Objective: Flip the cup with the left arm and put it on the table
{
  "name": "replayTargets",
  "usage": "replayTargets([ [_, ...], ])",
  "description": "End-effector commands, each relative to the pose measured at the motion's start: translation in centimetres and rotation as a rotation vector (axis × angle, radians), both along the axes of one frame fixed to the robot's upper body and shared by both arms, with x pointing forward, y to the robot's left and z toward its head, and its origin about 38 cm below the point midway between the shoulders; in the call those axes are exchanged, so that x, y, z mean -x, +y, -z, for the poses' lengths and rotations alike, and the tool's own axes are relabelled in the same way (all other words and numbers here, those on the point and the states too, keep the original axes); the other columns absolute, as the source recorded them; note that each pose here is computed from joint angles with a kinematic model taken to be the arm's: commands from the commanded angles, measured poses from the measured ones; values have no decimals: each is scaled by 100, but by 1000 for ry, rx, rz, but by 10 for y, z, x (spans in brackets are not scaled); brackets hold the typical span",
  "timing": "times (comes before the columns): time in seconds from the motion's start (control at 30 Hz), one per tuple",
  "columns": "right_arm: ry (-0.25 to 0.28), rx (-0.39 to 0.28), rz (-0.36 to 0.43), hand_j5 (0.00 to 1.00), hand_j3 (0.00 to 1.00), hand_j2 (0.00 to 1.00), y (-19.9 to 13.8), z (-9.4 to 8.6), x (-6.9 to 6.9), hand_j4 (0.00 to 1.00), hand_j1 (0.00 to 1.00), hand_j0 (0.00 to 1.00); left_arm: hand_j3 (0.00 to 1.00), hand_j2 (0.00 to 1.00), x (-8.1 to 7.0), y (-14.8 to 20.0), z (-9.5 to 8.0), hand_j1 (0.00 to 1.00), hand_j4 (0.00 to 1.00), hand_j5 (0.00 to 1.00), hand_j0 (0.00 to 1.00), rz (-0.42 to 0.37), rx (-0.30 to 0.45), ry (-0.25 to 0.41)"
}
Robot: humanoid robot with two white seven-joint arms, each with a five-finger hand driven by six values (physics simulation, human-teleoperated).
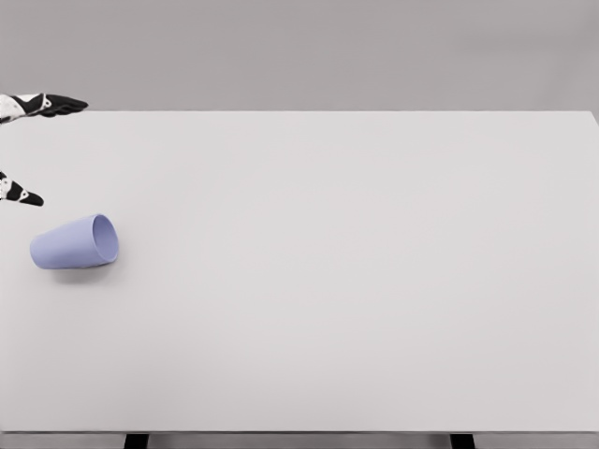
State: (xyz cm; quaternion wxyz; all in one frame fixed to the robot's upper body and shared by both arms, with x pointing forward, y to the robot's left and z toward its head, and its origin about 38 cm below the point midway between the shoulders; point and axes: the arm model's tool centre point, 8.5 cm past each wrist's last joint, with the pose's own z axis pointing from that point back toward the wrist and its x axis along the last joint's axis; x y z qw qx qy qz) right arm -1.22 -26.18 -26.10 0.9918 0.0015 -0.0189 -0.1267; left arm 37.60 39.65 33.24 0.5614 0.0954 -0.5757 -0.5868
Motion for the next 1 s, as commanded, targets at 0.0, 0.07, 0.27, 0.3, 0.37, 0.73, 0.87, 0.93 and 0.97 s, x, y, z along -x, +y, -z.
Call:
replayTargets([
  [0.0, 1, 0, 0, 100, 100, 100, 0, 0, 0, 100, 100, 100, 100, 100, -1, -4, 5, 100, 100, 100, 100, 10, 17, 4],
  [0.07, 1, 0, 1, 100, 100, 100, 0, 0, 0, 100, 100, 100, 100, 100, -1, -9, 7, 100, 100, 100, 100, 45, 26, -14],
  [0.27, 1, 0, 0, 100, 100, 100, 0, 0, 0, 100, 100, 100, 100, 100, 0, -11, 11, 100, 100, 100, 100, 59, 18, -2],
  [0.3, -1, 0, 1, 100, 100, 100, 0, 0, 0, 100, 100, 100, 100, 100, -3, -19, 16, 100, 100, 100, 100, 81, 6, 17],
  [0.37, -1, 0, 1, 100, 100, 100, 0, 0, 0, 100, 100, 100, 100, 100, -12, -48, 24, 100, 100, 100, 100, 166, -40, 68],
  [0.73, -1, 0, -1, 100, 100, 100, 0, 0, 0, 100, 100, 100, 100, 100, -8, -56, 13, 100, 100, 100, 100, 204, -85, 301],
  [0.87, -1, 0, -1, 100, 100, 100, 0, 0, 0, 100, 100, 100, 100, 100, -4, -55, 36, 100, 100, 100, 100, 202, -69, 365],
  [0.93, -1, 0, -1, 100, 100, 100, 0, 0, 0, 100, 100, 100, 100, 100, -5, -52, 29, 100, 100, 100, 100, 186, -61, 348],
  [0.97, 1, 0, 0, 100, 100, 100, 0, 0, 0, 100, 100, 100, 100, 100, -5, -52, 28, 100, 100, 100, 100, 185, -60, 345],
])
